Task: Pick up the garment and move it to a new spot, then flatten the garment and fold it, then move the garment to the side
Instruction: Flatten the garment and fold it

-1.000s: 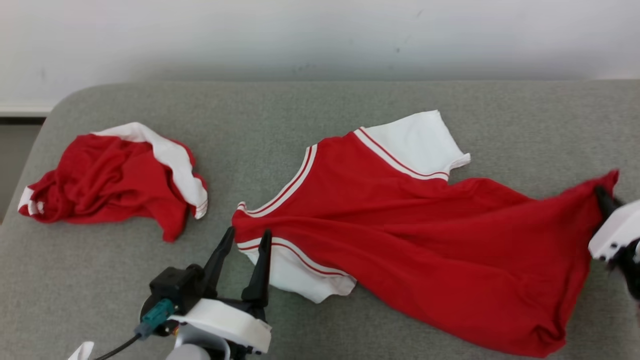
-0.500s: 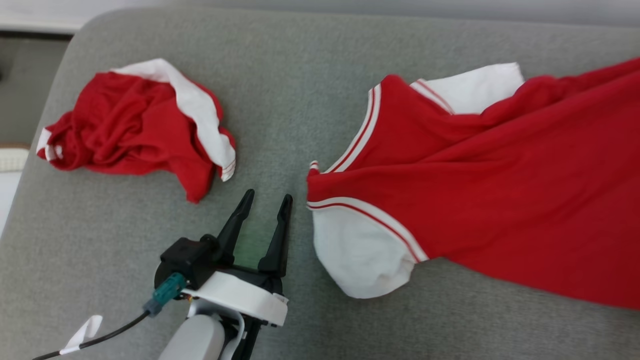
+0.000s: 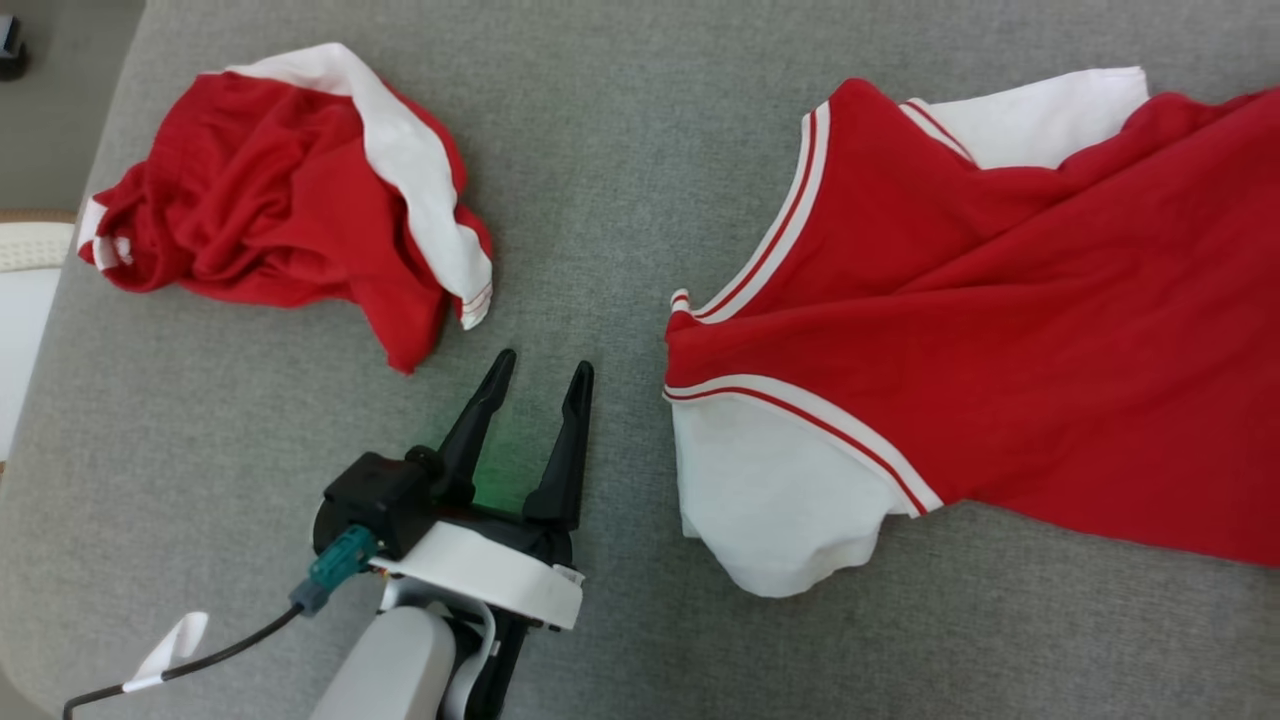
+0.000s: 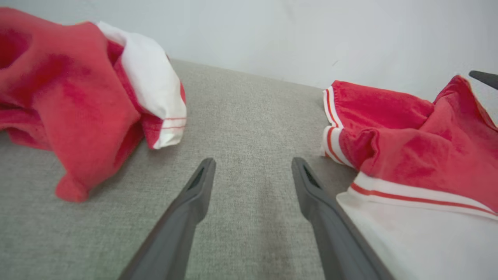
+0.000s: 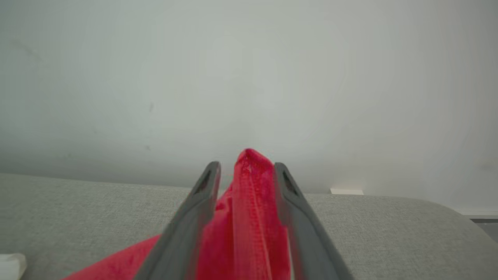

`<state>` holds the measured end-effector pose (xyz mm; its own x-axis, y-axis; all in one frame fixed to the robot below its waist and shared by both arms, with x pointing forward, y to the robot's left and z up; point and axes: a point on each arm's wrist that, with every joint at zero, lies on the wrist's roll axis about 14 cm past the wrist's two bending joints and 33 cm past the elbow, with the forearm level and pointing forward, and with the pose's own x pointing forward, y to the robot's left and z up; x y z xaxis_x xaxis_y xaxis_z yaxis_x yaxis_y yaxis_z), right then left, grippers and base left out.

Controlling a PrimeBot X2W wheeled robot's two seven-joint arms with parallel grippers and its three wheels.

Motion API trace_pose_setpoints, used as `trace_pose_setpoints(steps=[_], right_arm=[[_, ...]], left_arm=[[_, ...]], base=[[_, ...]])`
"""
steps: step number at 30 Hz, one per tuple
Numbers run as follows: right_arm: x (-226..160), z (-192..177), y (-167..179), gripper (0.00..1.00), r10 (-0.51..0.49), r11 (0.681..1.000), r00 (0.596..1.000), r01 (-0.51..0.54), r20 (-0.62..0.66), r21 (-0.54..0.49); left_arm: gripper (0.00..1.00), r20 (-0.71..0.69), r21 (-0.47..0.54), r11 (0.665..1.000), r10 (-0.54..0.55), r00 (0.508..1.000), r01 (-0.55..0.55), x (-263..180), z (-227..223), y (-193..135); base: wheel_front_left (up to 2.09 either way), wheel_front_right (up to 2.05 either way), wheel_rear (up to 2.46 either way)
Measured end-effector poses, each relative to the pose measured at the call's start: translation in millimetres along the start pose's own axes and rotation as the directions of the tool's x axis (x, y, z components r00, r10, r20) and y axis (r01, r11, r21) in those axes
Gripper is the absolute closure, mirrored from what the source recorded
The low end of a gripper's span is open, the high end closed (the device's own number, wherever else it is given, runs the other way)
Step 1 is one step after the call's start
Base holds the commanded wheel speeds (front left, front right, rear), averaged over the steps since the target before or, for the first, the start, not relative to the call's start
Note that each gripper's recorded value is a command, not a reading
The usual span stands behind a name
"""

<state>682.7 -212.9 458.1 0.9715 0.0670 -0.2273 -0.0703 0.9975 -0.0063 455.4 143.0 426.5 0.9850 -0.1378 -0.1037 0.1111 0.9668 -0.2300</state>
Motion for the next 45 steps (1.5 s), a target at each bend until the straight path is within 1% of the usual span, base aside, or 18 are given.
trace_pose_setpoints(steps=[2,5,10,16,18,21,23,28,34,38,42,45], right_arm=[[-4,4,4,0.00,0.008,1.000,1.000,-0.008,0.013,-0.004],[-16,21,10,0.00,0.023,1.000,0.997,-0.022,0.067,-0.016],[-47,42,21,0.00,0.060,0.998,0.989,-0.059,0.135,-0.013],[-105,51,20,0.00,0.087,0.996,0.980,-0.089,0.180,-0.001],[-126,57,17,0.00,0.091,0.995,0.972,-0.098,0.215,0.024],[-161,56,1,0.00,0.069,0.995,0.966,-0.084,0.251,0.047],[-186,47,-12,0.00,0.041,0.996,0.966,-0.061,0.257,0.069],[-241,22,-28,0.00,-0.015,0.991,0.963,-0.022,0.269,0.132],[-289,-25,-26,0.00,-0.079,0.974,0.972,0.028,0.222,0.224],[-300,-58,-16,0.00,-0.081,0.970,0.987,0.047,0.136,0.237],[-297,-87,-7,0.00,-0.063,0.971,0.998,0.059,0.012,0.231],[-292,-107,-5,0.00,-0.057,0.970,0.995,0.076,-0.086,0.229]], left_arm=[[0.00,0.007,0.002,1.000,-0.009,1.000,0.009,0,3,-3],[0.00,0.025,0.004,1.000,-0.023,0.999,0.022,0,10,-8],[0.00,0.050,0.001,0.999,-0.039,0.998,0.039,-8,21,-17],[0.00,0.087,0.002,0.998,-0.061,0.994,0.061,-22,37,-29],[0.00,0.099,0.004,0.998,-0.067,0.993,0.067,-27,42,-33],[0.00,0.112,0.005,0.997,-0.080,0.990,0.080,-34,47,-40],[0.00,0.129,0.004,0.995,-0.098,0.987,0.099,-38,53,-48],[0.00,0.156,0.004,0.992,-0.124,0.980,0.125,-49,62,-60],[0.00,0.169,0.007,0.988,-0.152,0.974,0.153,-57,66,-72],[0.00,0.173,0.007,0.987,-0.161,0.972,0.162,-58,68,-75],[0.00,0.168,0.007,0.986,-0.163,0.972,0.164,-59,66,-75],[0.00,0.166,0.007,0.988,-0.153,0.974,0.154,-60,65,-71]], base=[[0.00,0.00,0.00],[0.00,0.00,0.00],[0.00,0.00,0.00],[0.00,0.00,0.00],[0.00,0.00,0.00],[0.00,0.00,0.00],[0.00,0.00,0.00],[0.00,0.00,0.00],[0.00,0.00,0.00],[0.00,0.00,0.00],[0.00,0.00,0.00],[0.00,0.00,0.00]])
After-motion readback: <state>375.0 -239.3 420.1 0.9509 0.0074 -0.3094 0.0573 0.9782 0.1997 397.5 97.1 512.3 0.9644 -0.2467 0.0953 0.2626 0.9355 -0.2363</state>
